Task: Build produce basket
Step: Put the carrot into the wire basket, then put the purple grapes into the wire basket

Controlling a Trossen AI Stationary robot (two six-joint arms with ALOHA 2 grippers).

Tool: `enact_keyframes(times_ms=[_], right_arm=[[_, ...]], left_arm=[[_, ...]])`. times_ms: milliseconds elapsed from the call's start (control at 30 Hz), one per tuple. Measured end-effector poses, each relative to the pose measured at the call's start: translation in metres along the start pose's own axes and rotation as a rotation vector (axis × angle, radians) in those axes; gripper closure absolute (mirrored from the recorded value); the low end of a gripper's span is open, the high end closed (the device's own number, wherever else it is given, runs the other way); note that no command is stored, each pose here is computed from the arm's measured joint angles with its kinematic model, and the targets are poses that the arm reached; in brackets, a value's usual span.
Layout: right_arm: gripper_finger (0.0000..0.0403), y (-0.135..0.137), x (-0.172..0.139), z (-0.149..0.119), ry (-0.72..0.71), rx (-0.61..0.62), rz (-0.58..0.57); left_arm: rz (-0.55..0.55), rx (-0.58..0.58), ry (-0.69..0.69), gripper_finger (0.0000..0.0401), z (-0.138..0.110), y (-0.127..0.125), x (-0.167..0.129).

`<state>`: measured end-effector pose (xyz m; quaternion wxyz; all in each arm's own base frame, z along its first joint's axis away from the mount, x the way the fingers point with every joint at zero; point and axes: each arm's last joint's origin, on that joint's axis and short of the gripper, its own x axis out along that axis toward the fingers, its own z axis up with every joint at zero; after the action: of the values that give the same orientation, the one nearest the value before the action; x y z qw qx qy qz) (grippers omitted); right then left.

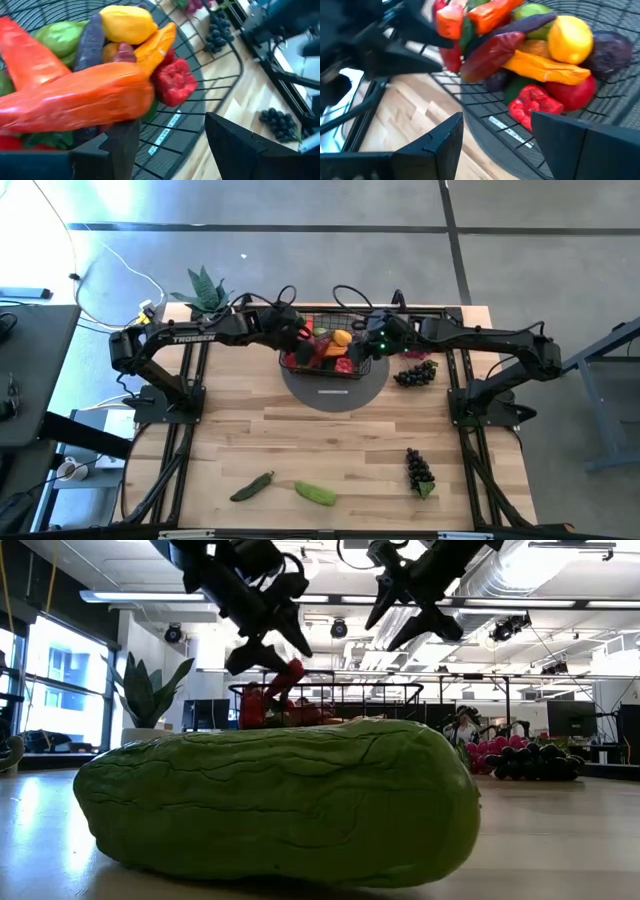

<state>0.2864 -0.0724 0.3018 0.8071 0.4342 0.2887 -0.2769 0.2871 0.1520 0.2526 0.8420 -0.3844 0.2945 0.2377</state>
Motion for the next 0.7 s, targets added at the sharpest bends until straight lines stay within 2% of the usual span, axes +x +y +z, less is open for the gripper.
enact_keyframes(times_ms=[200,300,467,600,700], right_arm=[[0.0187,-0.002,0.000,-0.002,-0.019,0.074,-0.050],[0.0187,-0.003,0.000,-0.002,-0.036,0.101,-0.071],[0.0187,-0.007,-0.005,0.003,-0.106,0.135,-0.112],[0.0187,-0.014,-0.012,0.009,-0.172,0.157,-0.162],[0.0187,-0.019,-0.012,0.012,-0.182,0.175,-0.198]], left_arm=[[-0.031,0.063,0.002,0.0190,0.006,-0.009,-0.005],[-0.083,0.106,0.005,0.0190,0.011,-0.015,-0.009],[-0.112,0.217,-0.014,0.0190,0.022,-0.026,-0.019],[-0.098,0.315,-0.027,0.0190,0.030,-0.031,-0.028],[-0.031,0.407,-0.027,0.0190,0.035,-0.032,-0.034]])
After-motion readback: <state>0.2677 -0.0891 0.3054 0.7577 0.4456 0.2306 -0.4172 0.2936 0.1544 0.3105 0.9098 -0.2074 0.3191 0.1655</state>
